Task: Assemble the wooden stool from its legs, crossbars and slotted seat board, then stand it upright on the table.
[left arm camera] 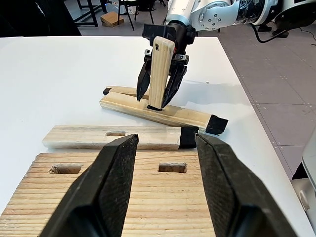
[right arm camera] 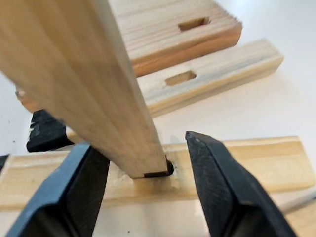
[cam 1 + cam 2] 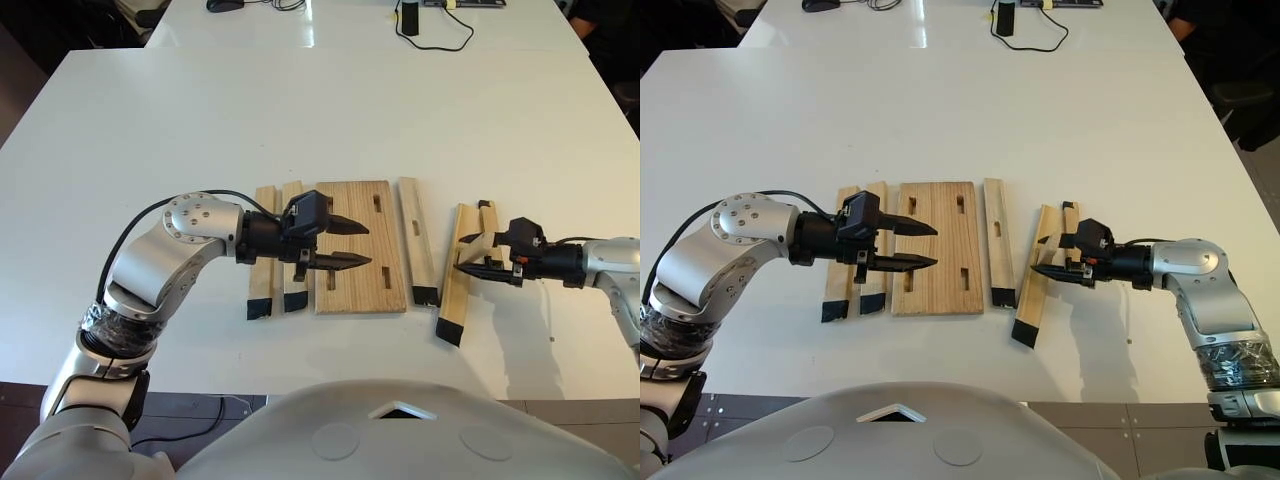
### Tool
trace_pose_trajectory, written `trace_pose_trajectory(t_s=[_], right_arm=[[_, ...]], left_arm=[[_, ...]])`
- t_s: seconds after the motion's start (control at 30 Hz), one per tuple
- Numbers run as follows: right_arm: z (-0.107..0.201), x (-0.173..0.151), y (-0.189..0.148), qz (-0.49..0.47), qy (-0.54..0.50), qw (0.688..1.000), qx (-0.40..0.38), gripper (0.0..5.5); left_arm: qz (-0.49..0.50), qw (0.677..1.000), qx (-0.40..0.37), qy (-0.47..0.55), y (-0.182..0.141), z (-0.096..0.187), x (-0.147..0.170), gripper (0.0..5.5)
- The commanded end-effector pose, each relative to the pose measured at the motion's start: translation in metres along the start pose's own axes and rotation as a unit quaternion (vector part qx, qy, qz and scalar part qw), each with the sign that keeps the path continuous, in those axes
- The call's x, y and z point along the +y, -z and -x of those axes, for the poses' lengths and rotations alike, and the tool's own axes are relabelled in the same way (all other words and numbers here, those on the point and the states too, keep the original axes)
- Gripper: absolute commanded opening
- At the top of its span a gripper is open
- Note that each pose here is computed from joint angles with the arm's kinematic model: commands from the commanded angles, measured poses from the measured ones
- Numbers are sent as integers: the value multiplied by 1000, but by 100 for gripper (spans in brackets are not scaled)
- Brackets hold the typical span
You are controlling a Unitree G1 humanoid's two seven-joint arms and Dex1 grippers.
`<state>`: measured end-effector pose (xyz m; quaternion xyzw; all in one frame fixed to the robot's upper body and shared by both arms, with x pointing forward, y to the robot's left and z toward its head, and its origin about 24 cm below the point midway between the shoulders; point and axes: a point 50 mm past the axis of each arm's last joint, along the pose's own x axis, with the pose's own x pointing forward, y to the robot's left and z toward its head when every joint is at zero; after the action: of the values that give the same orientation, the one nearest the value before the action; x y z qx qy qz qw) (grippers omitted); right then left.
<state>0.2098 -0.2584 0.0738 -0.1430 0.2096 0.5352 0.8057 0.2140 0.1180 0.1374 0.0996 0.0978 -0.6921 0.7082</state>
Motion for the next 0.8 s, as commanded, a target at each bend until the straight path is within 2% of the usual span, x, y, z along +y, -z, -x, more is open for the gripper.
trace_pose_trajectory(t_s=[0.03, 0.27, 0.47, 0.7, 0.8], right_arm=[[15, -6, -22, 19, 40, 998, -42, 266], [35, 1, -73, 47, 58, 987, -141, 266], [29, 9, -89, 60, 45, 983, -167, 266], [22, -13, -119, 50, 120, 957, -259, 266], [12, -19, -125, 42, 126, 956, -262, 266]], left_arm=[[-10, 1000, 4, -10, -1, 1, 4, 215], [-12, 1000, 0, -22, 1, 2, 4, 215], [-15, 1000, -1, -23, 1, 2, 3, 215], [-18, 1000, -2, -25, 1, 1, 4, 215], [-19, 999, -4, -25, 1, 0, 4, 215]])
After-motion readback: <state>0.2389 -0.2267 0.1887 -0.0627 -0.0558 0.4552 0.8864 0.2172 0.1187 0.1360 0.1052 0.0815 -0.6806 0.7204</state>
